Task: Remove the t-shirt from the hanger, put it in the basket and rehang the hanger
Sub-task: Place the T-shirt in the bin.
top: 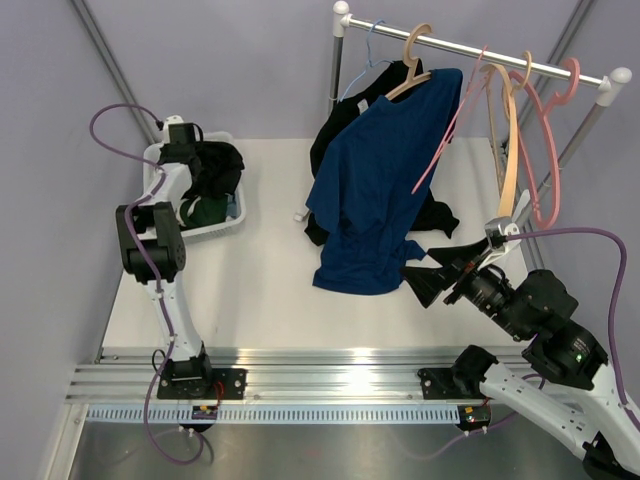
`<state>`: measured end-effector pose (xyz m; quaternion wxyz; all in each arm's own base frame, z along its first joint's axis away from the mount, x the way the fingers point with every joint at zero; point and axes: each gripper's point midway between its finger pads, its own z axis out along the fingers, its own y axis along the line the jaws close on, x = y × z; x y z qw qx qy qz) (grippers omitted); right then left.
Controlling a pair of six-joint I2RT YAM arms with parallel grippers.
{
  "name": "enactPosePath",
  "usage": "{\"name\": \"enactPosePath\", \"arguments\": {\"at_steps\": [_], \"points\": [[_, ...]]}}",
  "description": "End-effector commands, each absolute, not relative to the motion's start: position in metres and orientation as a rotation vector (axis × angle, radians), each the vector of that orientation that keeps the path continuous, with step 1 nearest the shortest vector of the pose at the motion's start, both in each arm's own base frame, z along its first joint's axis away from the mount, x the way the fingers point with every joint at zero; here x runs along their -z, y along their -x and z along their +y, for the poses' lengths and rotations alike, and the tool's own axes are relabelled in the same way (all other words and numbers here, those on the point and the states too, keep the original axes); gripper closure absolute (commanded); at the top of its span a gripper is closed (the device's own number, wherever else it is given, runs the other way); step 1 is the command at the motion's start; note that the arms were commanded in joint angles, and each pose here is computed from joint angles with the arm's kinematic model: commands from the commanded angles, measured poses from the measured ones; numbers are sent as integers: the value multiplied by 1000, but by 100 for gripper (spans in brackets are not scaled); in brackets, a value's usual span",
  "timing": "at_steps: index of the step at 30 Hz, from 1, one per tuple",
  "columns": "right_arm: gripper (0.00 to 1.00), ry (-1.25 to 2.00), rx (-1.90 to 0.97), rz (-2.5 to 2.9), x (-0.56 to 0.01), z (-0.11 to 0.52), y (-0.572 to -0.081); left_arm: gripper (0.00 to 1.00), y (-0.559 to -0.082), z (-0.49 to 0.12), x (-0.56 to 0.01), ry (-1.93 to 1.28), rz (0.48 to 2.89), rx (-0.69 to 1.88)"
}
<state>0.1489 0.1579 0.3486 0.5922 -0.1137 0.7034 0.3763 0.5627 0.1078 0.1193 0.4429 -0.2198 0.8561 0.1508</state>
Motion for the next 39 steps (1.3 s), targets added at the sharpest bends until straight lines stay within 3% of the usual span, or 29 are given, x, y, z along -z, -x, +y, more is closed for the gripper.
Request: {"name": "enactPosePath", "arguments": {"at_steps": [1,6,11,16,22,24,27,28,29,30,31,39], "points": [[1,267,-883,1605,-356,158,-148,87,-557,110,-120,575,2161,-365],[0,263,-876,1606,-355,158,-150,31,-548,103,-140,553,2152,-323],[1,271,-873,1616,-353,161,-152,10,-538,94,-196,526,2063,-240],[0,270,-868,1609,-354,159,-151,1,-528,60,-271,441,1917,-24],[0,258,-854,1602,-354,156,-152,2,-518,44,-308,466,1848,65],[0,261,-858,1604,-354,156,-152,8,-522,36,-316,445,1824,100],[1,267,-862,1603,-354,157,-151,42,-541,-1,-317,309,1822,198],[1,268,-864,1600,-355,157,-151,53,-547,-18,-316,245,1831,263],[0,268,-863,1598,-355,157,-150,81,-562,-23,-311,214,1839,273],[0,270,-865,1598,-355,157,-150,96,-567,-49,-308,158,1852,309],[0,275,-867,1598,-354,157,-150,100,-573,-56,-306,123,1854,296],[0,315,-875,1632,-348,168,-152,100,-617,-94,-270,115,1834,151]]}}
